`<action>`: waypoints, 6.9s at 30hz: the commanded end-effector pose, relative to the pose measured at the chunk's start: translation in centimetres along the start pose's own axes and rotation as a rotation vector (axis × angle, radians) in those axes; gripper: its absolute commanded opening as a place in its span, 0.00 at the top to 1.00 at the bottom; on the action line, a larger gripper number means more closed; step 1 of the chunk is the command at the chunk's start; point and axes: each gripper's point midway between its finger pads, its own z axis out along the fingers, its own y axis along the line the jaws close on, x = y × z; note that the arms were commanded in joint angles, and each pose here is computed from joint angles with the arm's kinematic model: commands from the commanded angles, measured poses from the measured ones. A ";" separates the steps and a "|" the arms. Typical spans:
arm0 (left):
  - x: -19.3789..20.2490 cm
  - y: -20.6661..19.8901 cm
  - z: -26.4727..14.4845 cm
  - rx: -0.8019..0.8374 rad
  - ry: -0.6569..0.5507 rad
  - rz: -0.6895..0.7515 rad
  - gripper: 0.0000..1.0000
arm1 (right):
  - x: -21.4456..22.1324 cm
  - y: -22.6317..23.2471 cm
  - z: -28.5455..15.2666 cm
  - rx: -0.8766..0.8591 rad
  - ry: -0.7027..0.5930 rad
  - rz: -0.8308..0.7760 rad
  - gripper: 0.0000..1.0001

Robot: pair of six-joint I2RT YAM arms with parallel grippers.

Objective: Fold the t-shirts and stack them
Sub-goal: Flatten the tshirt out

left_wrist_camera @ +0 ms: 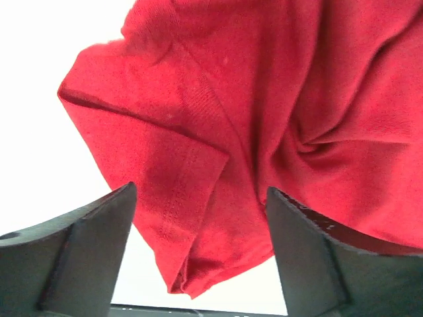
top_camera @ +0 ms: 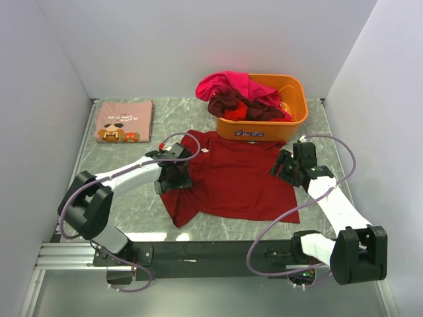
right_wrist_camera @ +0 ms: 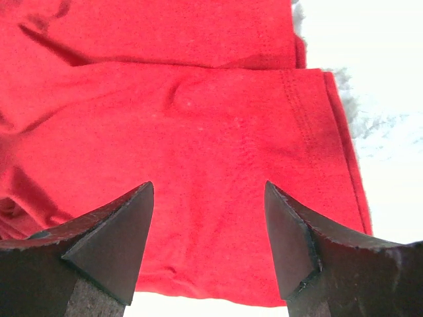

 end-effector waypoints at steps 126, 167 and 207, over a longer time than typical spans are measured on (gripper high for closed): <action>-5.9 6.8 -6.7 0.111 -0.382 -0.350 0.99 | 20.5 -4.5 -6.4 0.337 0.519 0.210 0.30; -22.3 11.0 -38.9 0.286 -1.251 -0.704 0.99 | -16.3 10.0 -24.6 -0.164 -0.619 -0.025 1.00; -28.7 9.0 -25.9 -0.074 -1.208 -0.334 0.99 | -14.3 11.5 -12.9 -0.295 -0.424 -0.136 1.00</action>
